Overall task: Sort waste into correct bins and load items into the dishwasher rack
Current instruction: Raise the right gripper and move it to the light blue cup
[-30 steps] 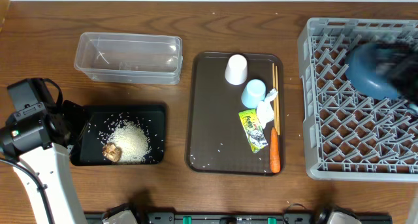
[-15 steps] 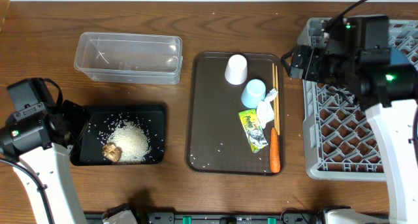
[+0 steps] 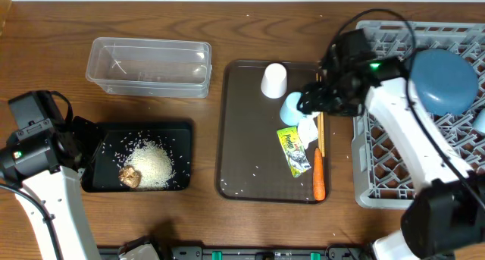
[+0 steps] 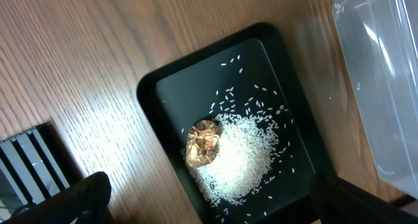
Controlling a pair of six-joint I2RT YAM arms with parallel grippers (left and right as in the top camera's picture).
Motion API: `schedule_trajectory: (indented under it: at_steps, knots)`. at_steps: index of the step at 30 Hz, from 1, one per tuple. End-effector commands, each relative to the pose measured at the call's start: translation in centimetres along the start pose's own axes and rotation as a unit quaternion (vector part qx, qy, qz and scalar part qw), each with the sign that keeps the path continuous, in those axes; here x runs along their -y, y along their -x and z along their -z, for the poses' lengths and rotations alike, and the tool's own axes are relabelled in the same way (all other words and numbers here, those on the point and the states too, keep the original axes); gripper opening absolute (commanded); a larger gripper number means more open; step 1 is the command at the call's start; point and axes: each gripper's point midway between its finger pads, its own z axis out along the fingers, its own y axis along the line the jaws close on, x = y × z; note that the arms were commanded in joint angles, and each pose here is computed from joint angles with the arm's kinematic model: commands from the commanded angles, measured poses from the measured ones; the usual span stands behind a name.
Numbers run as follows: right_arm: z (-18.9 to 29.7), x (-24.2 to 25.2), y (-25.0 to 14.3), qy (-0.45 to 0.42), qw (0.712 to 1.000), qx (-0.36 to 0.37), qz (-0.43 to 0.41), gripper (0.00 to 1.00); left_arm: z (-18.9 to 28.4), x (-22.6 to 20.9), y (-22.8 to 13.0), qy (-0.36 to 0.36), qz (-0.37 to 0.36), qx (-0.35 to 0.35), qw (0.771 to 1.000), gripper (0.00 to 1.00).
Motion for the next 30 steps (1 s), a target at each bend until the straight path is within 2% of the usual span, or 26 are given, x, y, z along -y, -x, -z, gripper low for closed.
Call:
schedule_trajectory:
  at_steps: [1,4,8,16,30]
  knots:
    - [-1.6,-0.1,-0.9,-0.021,0.999,-0.013,0.022,0.83,-0.1,-0.3,-0.1,0.004,0.007,-0.002,1.000,0.98]
    - [-2.8,1.1,-1.5,-0.061,0.998,-0.020,0.024,0.80,-0.1,-0.3,-0.1,0.004,0.006,-0.002,1.000,0.98]
    - [-3.8,2.3,-1.5,-0.093,0.995,-0.008,0.031,0.81,-0.1,-0.3,-0.1,0.004,0.007,-0.002,1.000,0.98]
    - [-6.4,2.7,-2.3,-0.080,0.996,0.000,0.046,0.86,-0.1,-0.3,-0.1,0.004,0.007,-0.002,1.000,0.98]
    - [-7.2,1.1,-1.5,-0.059,0.995,0.027,0.080,0.85,-0.1,-0.3,-0.1,0.004,0.007,-0.002,1.000,0.98]
